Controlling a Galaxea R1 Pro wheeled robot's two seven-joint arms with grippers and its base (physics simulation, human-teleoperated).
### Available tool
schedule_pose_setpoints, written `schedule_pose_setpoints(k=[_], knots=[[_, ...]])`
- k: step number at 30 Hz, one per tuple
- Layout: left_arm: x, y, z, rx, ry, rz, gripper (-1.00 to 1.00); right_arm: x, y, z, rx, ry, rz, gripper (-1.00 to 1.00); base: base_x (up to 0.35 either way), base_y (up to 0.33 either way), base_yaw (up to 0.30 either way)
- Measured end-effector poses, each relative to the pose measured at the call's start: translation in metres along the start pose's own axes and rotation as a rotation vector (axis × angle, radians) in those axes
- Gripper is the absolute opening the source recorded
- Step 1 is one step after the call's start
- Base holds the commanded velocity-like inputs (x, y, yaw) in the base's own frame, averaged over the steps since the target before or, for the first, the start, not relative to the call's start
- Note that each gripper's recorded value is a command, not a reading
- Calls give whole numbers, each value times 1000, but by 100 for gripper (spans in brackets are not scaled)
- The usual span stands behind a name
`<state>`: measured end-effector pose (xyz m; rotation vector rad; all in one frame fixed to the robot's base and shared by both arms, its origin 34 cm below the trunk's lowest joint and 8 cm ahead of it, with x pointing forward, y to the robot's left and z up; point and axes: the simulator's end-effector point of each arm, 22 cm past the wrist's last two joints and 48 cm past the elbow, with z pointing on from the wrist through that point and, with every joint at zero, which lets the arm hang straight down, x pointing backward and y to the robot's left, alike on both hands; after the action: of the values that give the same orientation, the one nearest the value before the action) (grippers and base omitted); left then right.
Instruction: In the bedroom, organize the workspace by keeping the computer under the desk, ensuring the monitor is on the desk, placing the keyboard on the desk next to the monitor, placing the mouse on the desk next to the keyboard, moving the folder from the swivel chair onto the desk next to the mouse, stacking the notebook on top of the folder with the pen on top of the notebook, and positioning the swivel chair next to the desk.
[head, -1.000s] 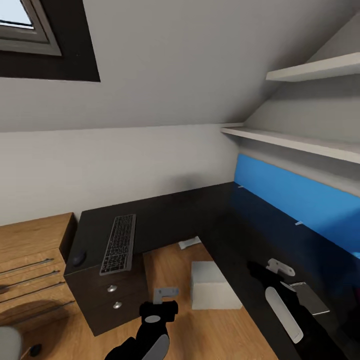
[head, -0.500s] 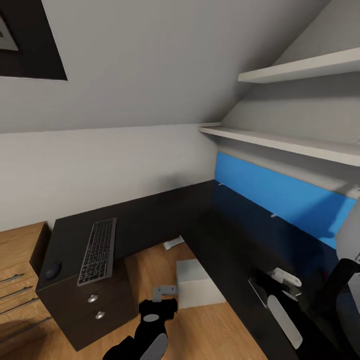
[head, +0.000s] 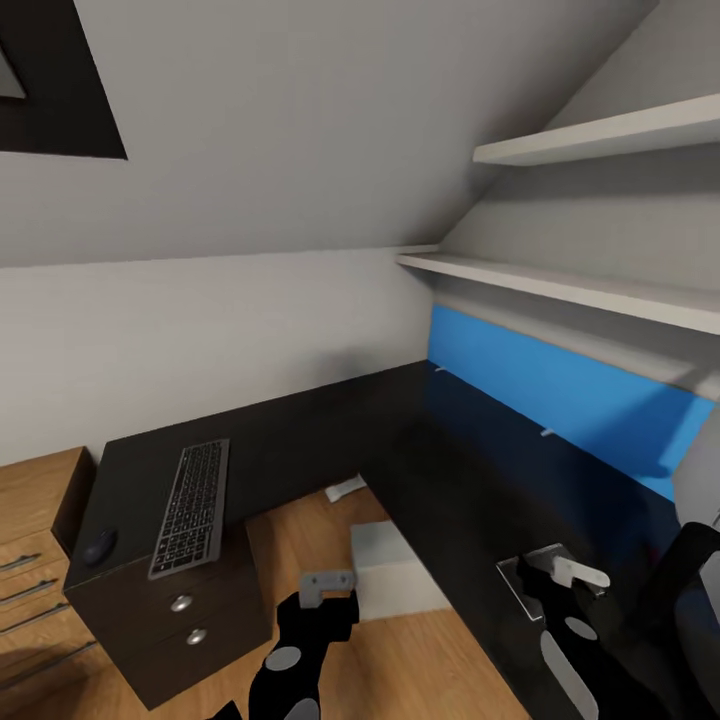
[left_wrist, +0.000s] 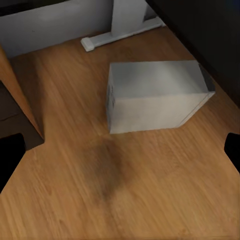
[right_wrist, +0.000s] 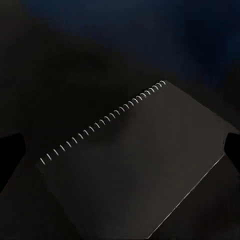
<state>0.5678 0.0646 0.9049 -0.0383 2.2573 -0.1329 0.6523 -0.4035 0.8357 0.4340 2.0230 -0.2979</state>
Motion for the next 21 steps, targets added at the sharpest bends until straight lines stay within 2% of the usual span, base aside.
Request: schedule_pose_setpoints(k=[9, 19, 21], knots=[[2, 0, 1, -2, 4, 3, 100, 9, -8, 8, 23, 34, -8, 100, 70, 0, 0], [2, -1, 1, 0, 4, 4, 100, 8, -11, 12, 32, 40, -9, 100, 161, 0, 0], [2, -1, 1, 0, 4, 3, 100, 12, -16, 16, 49, 58, -13, 100, 220, 0, 0]])
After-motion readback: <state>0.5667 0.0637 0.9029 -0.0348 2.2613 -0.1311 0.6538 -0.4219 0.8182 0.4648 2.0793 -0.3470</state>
